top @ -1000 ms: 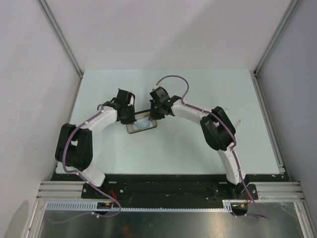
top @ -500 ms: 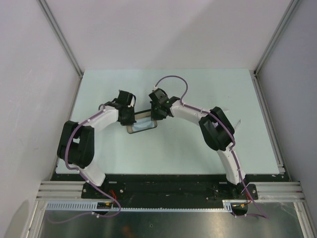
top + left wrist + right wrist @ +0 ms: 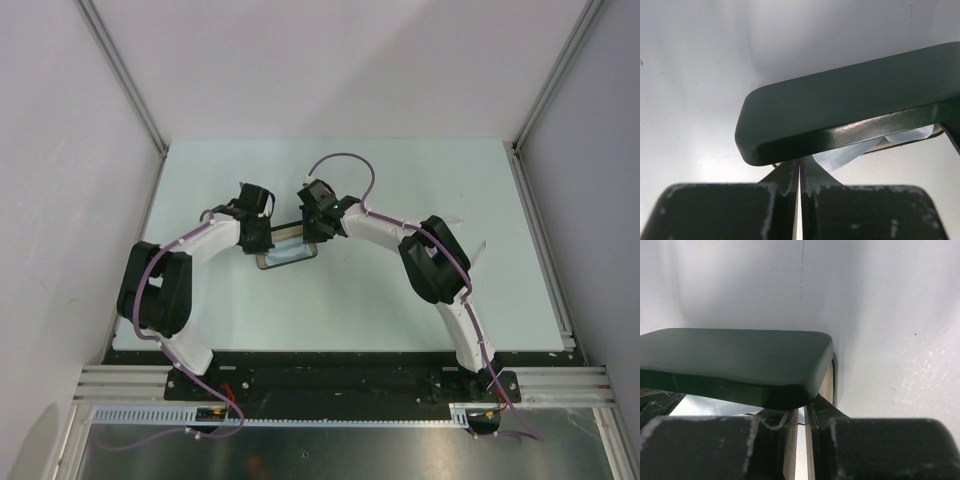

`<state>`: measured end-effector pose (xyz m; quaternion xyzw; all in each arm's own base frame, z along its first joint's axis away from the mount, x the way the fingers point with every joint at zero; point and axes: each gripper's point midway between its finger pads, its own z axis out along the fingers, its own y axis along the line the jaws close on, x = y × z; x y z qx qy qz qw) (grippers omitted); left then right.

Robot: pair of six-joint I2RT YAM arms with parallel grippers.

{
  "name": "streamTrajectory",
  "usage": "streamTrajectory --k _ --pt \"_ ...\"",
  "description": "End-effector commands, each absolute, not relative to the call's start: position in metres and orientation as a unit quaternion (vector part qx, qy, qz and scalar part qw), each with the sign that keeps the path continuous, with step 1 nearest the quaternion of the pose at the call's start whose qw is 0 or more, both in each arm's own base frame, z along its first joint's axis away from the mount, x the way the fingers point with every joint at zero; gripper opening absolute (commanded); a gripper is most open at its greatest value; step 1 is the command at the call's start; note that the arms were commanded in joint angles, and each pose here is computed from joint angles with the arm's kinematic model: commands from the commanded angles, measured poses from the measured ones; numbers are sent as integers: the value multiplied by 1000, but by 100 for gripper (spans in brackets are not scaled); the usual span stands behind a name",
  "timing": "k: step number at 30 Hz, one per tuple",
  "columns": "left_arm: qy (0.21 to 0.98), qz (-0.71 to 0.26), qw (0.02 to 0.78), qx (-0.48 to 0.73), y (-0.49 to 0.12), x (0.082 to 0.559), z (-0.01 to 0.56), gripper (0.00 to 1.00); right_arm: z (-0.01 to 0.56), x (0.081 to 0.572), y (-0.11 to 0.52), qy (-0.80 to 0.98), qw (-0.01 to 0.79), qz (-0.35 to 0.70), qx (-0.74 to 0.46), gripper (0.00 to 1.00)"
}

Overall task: Organize the sunglasses
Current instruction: Place the glasses cleaning cloth in the sunglasses case.

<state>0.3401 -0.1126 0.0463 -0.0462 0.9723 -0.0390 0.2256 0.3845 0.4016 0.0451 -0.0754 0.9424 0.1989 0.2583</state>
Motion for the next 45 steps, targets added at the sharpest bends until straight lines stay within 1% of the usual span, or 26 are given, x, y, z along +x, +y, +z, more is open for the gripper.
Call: streamTrajectory --k 1,2,3,5,16,25,35,38,40,45 --pt "973 -23 221 -62 -105 339 41 0 62 398 413 930 292 208 -84 15" --pt "974 -22 219 -61 -105 339 40 0 63 398 413 929 293 208 -85 17" --pt "974 -22 219 -61 -105 339 40 0 63 399 413 929 294 208 -85 23" --pt "974 -20 217 -61 -104 338 38 0 67 399 412 928 297 209 -85 26" --pt "976 -16 208 -60 -105 338 33 0 82 402 404 924 319 193 -84 34" --pt "971 8 226 -73 -96 345 39 0 96 393 405 914 346 192 -92 34" --pt "970 1 231 -80 -99 351 43 0 92 385 416 912 335 213 -102 32" --pt "971 2 226 -79 -99 349 39 4 90 384 420 911 331 222 -108 31" --pt "971 -1 226 -79 -101 350 40 6 86 381 421 912 326 223 -110 26" --pt "969 4 233 -87 -100 355 42 12 79 380 423 912 323 229 -109 25"
